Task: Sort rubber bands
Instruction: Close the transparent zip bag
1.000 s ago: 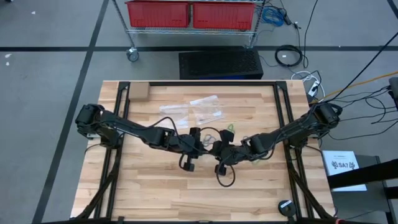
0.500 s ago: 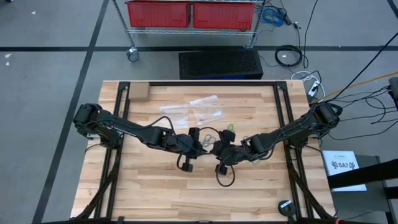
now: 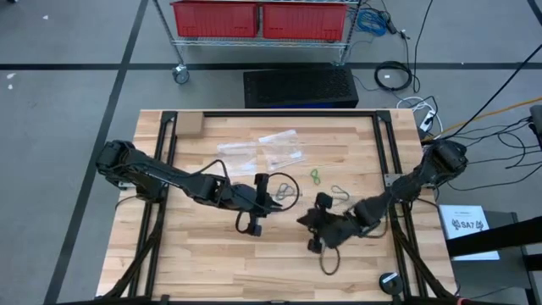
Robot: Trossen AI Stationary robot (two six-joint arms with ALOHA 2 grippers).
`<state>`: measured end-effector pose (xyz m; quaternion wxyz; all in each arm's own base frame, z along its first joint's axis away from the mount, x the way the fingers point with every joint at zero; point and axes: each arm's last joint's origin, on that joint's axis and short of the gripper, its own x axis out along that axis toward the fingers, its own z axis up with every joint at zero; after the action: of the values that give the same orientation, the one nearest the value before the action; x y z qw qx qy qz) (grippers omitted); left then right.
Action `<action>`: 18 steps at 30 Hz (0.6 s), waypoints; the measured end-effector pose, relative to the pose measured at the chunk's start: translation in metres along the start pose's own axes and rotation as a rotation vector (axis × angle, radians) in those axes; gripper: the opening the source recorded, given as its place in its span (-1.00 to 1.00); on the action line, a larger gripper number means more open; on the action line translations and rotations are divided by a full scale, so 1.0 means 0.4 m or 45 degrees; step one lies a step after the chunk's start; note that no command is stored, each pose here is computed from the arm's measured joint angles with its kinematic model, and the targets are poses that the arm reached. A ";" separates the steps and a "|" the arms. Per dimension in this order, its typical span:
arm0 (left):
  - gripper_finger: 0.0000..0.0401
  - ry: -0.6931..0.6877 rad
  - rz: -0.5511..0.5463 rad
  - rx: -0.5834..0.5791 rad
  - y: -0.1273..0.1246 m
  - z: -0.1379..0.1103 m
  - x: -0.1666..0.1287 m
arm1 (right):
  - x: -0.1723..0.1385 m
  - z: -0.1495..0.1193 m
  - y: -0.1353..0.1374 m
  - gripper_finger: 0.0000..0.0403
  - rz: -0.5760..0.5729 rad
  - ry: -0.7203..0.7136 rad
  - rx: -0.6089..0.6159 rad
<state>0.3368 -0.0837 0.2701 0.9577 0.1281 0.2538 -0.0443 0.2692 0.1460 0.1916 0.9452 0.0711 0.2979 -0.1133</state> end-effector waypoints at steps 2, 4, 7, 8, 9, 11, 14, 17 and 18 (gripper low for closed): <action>-0.91 -0.046 -0.003 -0.011 -0.003 -0.009 0.006 | 0.003 -0.038 -0.001 -1.00 0.055 -0.139 0.069; -0.91 -0.092 -0.035 -0.020 -0.008 -0.020 0.011 | 0.002 -0.066 -0.011 -1.00 0.067 -0.266 0.097; -0.91 -0.208 -0.066 -0.050 -0.014 -0.034 0.017 | -0.002 -0.076 -0.027 -1.00 0.040 -0.414 0.086; -0.91 -0.233 -0.077 -0.065 -0.016 -0.042 0.019 | -0.001 -0.072 -0.031 -1.00 0.034 -0.439 0.068; -0.91 -0.255 -0.087 -0.073 -0.018 -0.049 0.020 | 0.002 -0.066 -0.035 -1.00 0.030 -0.451 0.040; -0.91 -0.297 -0.090 -0.082 -0.020 -0.065 0.023 | 0.008 -0.049 -0.041 -1.00 0.019 -0.471 0.020; -0.91 -0.322 -0.087 -0.088 -0.023 -0.082 0.024 | 0.019 -0.023 -0.048 -0.99 0.050 -0.474 0.006; -0.91 -0.339 -0.085 -0.090 -0.025 -0.093 0.025 | 0.030 0.002 -0.056 -0.93 0.140 -0.467 0.029; -0.91 -0.347 -0.084 -0.091 -0.025 -0.093 0.025 | 0.033 0.009 -0.058 -0.89 0.159 -0.467 0.031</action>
<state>0.3262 -0.0835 0.2316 0.9853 0.0781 0.1269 -0.0837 0.2758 0.1207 0.1852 0.9879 0.0793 0.1143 -0.0690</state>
